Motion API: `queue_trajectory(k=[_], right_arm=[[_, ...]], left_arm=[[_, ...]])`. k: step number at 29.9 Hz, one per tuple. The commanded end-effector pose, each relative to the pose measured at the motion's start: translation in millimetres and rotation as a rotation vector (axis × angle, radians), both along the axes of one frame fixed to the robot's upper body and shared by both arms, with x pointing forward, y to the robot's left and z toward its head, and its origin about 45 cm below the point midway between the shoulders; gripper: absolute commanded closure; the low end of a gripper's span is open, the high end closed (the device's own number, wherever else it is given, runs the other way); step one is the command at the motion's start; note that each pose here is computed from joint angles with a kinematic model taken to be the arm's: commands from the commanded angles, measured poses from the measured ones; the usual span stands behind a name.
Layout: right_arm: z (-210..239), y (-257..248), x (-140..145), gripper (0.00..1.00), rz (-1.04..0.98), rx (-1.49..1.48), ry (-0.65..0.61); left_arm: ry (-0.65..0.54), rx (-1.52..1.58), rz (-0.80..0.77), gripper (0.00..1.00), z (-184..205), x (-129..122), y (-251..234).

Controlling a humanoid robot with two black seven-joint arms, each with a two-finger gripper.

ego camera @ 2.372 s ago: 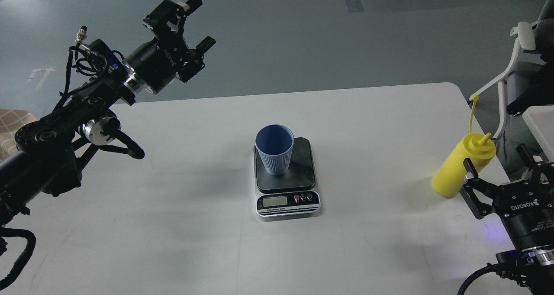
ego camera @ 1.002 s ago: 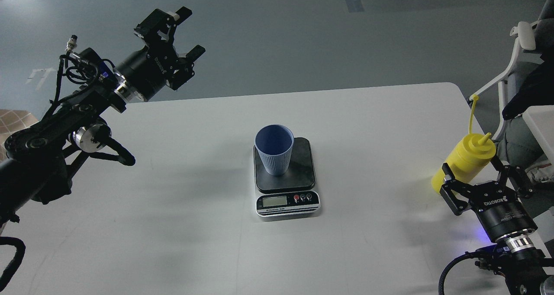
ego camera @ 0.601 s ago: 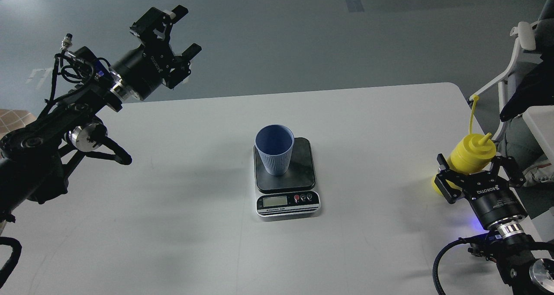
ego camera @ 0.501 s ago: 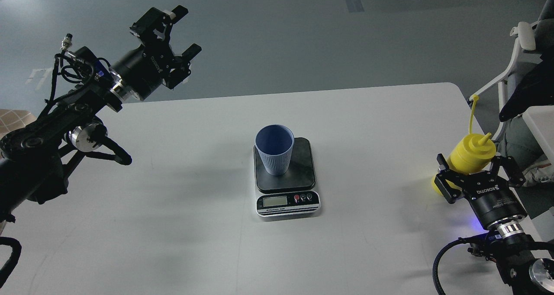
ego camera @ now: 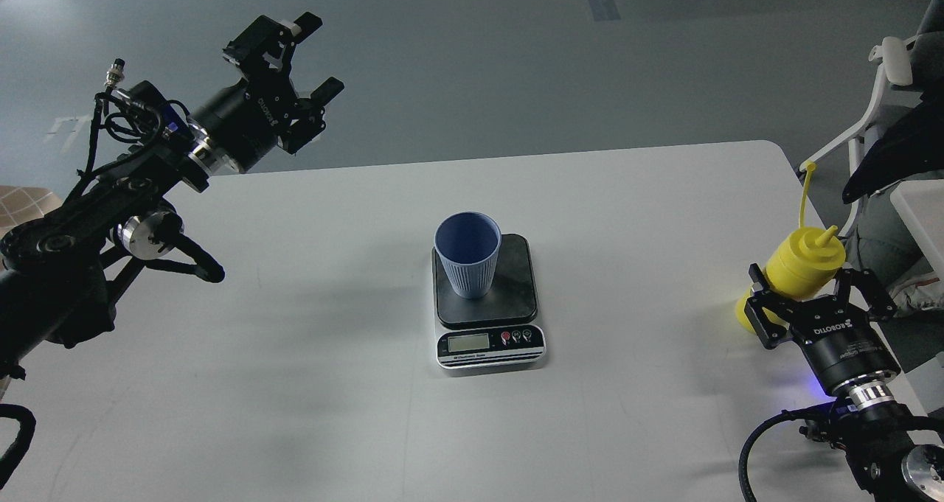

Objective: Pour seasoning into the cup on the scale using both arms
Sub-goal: 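Move the right gripper to the yellow bottle and close around it, then lift the yellow bottle with the right gripper and tilt it nozzle-down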

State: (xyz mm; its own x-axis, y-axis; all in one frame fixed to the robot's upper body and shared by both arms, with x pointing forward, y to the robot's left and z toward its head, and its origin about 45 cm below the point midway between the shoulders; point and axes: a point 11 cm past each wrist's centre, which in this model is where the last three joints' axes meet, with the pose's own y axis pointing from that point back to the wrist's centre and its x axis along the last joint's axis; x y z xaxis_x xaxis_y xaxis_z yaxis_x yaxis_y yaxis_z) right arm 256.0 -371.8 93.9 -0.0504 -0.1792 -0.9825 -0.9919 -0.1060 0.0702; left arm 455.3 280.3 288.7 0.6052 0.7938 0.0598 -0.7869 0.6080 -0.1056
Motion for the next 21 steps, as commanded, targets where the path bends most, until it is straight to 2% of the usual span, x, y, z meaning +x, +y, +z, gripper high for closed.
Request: queue_trajectory(k=[1,2,3,5,17,20,21], right_arm=[[-4,0,-4,0.7,0.007,-0.028,0.02],[-5,0,-4,0.81,0.013,-0.04,0.027],[-6,0,-4,0.85,0.017,-0.049,0.031],[-7,1,-4,1.0,0.026,-0.074,0.039],[0,-12,1,1.0,-0.015,-0.305,0.044],[21,-19,20,1.0,-0.018,-0.426,0.0],[41,-19,36,1.0,-0.014,-0.485,-0.049]], left_arm=[[0.004,0.001,0.0,0.02,-2,-1,0],[0.007,0.003,0.001,0.02,-3,-1,1],[0.01,0.003,0.002,0.02,-5,-2,2],[0.014,0.006,0.007,0.02,-6,-3,5],[0.012,0.007,0.024,0.02,-5,-3,13],[0.008,0.005,0.031,0.02,-3,-3,16],[0.004,0.006,0.035,0.02,-2,-3,18]])
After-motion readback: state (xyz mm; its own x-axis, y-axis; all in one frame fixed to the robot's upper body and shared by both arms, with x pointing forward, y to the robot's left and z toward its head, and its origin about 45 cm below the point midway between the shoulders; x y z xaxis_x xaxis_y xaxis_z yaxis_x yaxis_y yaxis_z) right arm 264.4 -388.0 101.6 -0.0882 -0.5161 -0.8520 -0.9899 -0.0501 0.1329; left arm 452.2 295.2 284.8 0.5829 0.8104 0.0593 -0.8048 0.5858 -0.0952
